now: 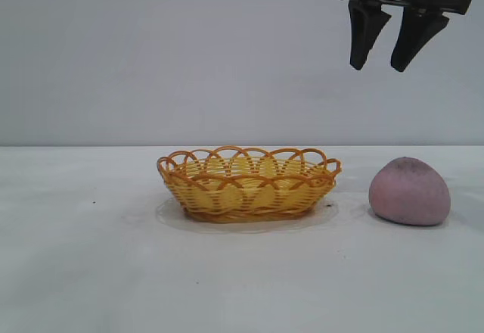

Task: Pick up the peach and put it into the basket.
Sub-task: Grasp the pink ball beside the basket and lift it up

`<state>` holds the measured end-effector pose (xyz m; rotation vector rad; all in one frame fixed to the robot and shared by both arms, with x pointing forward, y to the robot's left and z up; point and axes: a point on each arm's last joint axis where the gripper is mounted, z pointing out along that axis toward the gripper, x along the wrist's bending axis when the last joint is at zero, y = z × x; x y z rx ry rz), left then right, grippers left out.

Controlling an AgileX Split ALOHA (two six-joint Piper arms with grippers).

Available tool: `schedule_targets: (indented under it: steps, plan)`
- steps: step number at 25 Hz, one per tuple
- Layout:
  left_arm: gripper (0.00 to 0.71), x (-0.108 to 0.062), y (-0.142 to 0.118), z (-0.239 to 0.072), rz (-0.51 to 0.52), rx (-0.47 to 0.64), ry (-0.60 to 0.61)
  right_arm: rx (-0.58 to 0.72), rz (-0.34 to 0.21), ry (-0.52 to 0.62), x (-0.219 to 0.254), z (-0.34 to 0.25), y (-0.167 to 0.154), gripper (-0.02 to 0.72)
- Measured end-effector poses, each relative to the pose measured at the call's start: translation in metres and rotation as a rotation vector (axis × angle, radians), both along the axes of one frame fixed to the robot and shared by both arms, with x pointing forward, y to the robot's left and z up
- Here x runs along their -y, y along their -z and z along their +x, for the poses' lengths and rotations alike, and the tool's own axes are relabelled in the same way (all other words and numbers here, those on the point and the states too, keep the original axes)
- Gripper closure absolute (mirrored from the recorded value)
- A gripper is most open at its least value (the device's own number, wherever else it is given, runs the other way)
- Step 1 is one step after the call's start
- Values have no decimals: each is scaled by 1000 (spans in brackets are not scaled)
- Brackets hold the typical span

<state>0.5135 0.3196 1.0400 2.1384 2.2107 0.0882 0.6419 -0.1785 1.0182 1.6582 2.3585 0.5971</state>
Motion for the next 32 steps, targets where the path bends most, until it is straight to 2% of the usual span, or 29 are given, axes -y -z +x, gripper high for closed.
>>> schedule_targets:
  steps: [4, 9, 15, 19, 23, 27, 32]
  plan:
    - [207, 3, -32, -45, 9, 105, 1, -4, -1, -1, 0, 0, 0, 279]
    - [207, 7, -75, -104, 24, 319, 1, -7, 0, 0, 0, -1, 0, 279]
    - [207, 11, -105, -166, 25, 541, -38, -12, -3, -2, 0, -1, 0, 279]
    - [207, 15, -96, -209, 26, 639, -42, -16, -9, -4, 1, -1, 1, 279]
    - [207, 17, -69, -244, 27, 690, -44, -19, -12, -5, 1, -2, 1, 279]
    - [207, 19, -42, -273, 33, 755, -37, -21, -13, -5, 1, -2, 1, 279]
    - [207, 20, -27, -296, 54, 866, -16, -21, -29, -10, 2, -2, 1, 279]
